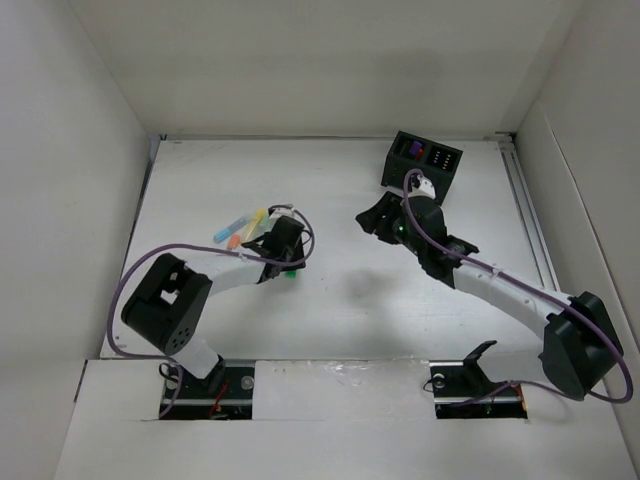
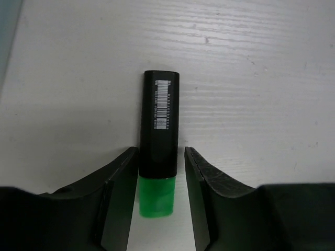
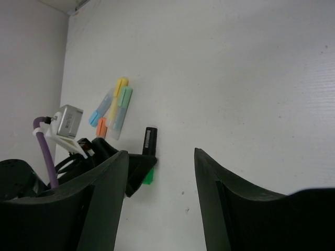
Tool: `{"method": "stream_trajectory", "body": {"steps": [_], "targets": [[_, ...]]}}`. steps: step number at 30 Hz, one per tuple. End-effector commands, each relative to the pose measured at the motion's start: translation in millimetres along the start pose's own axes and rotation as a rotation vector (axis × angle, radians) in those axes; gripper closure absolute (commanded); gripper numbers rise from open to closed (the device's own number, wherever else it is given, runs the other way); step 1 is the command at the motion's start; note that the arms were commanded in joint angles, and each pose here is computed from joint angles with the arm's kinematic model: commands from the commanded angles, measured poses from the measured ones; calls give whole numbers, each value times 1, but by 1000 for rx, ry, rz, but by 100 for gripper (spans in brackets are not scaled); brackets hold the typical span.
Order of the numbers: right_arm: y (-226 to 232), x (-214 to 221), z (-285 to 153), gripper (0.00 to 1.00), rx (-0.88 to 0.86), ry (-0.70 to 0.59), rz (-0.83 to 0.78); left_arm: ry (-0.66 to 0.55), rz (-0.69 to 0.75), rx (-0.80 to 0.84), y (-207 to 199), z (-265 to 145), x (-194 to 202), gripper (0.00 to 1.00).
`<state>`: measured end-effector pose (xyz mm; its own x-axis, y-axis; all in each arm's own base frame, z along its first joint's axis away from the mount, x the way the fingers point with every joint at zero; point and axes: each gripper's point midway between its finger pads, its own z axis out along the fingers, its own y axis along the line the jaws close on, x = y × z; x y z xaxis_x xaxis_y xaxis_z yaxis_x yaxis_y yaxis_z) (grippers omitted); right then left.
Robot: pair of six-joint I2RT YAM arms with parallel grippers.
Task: Sort the stationery into containers
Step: Pick up the pen from the center of the board.
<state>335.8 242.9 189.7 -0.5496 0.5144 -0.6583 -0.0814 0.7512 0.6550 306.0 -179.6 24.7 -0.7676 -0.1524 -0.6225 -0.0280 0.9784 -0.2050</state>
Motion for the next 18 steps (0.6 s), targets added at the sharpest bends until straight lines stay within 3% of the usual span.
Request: {"method": "stream_trajectory", "body": {"steps": [1,5,7,11,18], "targets": [[34,-28,-4,40,-88,-78,6,40,72,-181,18,5,15,63],[36,-23,-7,38,-100,-65,2,18,52,-169,10,4,14,76],[32,-22,-6,36,-85,-68,2,23,51,-161,10,5,16,89],[21,-24,-6,30,-64,-75,16,-19,26,-104,-1,-4,4,100],[24,-21,-7,21,-91,-45,26,-102,7,262,-63,-47,-26,100]]}}
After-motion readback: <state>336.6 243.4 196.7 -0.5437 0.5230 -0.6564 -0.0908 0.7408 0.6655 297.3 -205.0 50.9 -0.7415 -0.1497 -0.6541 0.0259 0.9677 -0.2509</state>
